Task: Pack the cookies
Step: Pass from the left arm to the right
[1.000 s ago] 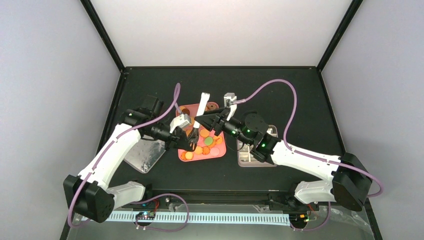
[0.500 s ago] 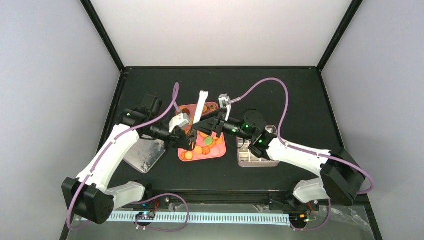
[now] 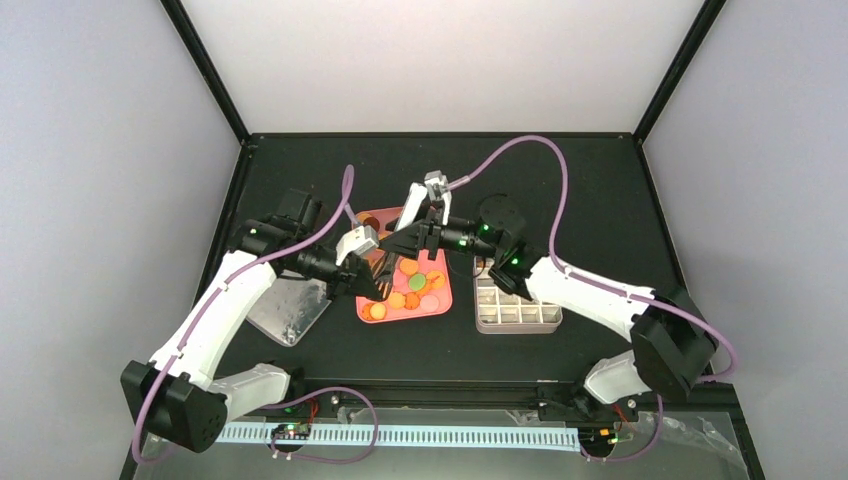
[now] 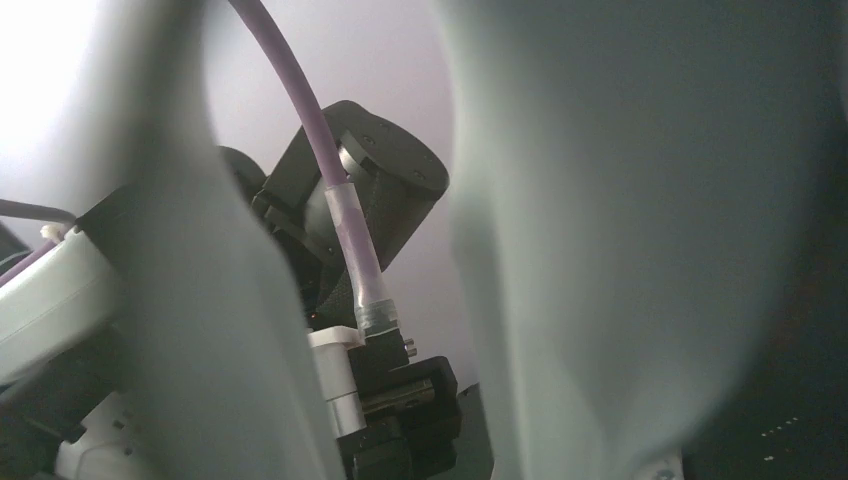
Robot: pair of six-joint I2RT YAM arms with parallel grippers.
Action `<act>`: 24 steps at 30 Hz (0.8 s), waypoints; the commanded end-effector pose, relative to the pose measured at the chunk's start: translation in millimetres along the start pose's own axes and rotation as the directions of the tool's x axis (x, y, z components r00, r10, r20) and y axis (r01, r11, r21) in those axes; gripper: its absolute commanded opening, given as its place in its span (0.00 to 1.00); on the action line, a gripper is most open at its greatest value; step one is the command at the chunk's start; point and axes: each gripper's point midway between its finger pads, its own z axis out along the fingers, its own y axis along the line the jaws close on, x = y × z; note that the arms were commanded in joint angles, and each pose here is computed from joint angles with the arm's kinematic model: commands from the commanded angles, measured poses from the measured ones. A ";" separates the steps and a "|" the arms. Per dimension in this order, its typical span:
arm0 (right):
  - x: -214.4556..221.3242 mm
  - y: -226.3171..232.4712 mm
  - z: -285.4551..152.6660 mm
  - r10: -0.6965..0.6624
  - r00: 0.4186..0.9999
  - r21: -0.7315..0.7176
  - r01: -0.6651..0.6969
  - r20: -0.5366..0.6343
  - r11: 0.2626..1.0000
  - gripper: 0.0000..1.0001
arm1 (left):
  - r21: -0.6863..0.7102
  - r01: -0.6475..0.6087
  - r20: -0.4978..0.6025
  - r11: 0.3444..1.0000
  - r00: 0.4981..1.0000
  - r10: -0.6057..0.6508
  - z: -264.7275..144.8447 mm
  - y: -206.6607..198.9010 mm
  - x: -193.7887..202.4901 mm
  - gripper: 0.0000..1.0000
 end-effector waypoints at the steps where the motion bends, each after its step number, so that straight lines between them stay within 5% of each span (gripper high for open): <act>1: -3.7 6.2 4.8 -0.036 0.996 -0.091 0.029 -0.083 0.995 0.73 | 0.016 -0.075 0.050 0.997 0.996 0.074 -8.8 -13.1 -14.1 0.02; 14: 10.8 11.1 -8.1 -0.021 0.992 -0.138 0.004 -0.125 0.990 0.46 | -0.041 -0.054 0.021 0.998 0.998 0.054 -6.7 2.5 -12.2 0.02; 16: 7.5 4.6 -9.0 -0.026 0.994 -0.086 0.017 -0.105 0.996 0.43 | -0.092 -0.041 0.005 0.995 0.999 0.042 -6.1 13.3 -10.9 0.14; 20: -2.6 -15.4 -20.8 -0.078 0.996 0.091 0.082 -0.046 0.992 0.41 | -0.294 -0.017 -0.076 0.956 0.997 -0.005 -10.9 54.3 2.4 0.64; 24: -7.4 -32.6 -40.5 -0.154 0.988 0.248 0.152 -0.009 0.957 0.41 | -0.453 0.000 -0.138 0.891 0.988 -0.069 -21.1 87.2 16.6 0.82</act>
